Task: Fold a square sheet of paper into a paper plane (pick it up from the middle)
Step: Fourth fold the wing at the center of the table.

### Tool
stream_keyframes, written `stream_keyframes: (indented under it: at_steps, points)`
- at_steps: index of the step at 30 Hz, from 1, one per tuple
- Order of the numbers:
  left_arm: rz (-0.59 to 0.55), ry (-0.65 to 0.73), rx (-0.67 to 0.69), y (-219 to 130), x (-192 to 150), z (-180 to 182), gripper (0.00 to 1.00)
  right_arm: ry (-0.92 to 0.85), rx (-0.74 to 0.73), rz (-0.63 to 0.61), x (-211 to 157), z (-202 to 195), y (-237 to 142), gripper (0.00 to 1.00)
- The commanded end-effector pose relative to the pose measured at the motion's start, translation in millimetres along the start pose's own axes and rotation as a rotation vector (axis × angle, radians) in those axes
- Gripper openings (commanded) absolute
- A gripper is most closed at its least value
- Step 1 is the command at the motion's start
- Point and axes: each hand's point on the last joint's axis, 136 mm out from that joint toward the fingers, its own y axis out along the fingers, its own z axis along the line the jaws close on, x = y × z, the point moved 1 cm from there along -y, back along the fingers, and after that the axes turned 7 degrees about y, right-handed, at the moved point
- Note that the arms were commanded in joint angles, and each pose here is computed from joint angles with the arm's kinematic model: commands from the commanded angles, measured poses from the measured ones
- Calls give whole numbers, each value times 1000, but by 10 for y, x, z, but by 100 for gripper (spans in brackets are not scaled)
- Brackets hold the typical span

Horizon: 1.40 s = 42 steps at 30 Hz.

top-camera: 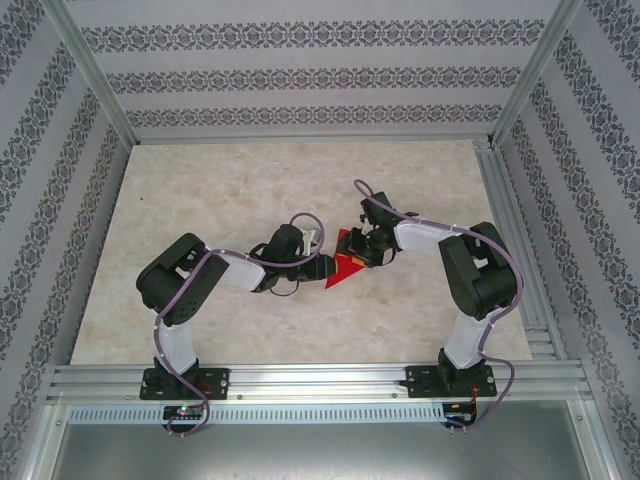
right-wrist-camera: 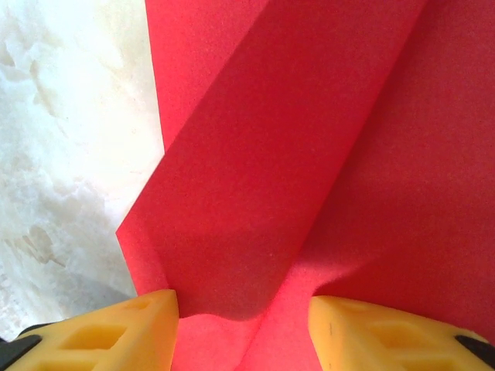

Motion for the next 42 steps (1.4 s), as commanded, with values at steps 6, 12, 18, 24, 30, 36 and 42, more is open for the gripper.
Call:
stream_keyframes:
  at_steps: [6, 12, 18, 24, 30, 36, 42]
  points:
    - [-99, 53, 6, -233, 157, -99, 31, 109, -326, 10, -134, -793, 242, 53]
    - [-65, 107, -73, -113, 115, -302, 30, 118, -356, 15, -168, -836, 298, 55]
    - [-48, 119, -66, 0, 131, -292, 27, 130, -372, 14, -187, -867, 310, 56]
    - [-21, 105, -80, 93, 98, -261, 27, 143, -383, 17, -198, -891, 317, 56]
    - [-27, 95, -6, 84, 97, -136, 25, 151, -391, 18, -209, -921, 320, 57]
    - [-25, 89, 45, 83, 89, -45, 24, 152, -396, 18, -215, -937, 320, 56]
    - [-18, 92, 63, 90, 86, -17, 21, 155, -406, 20, -220, -961, 321, 55]
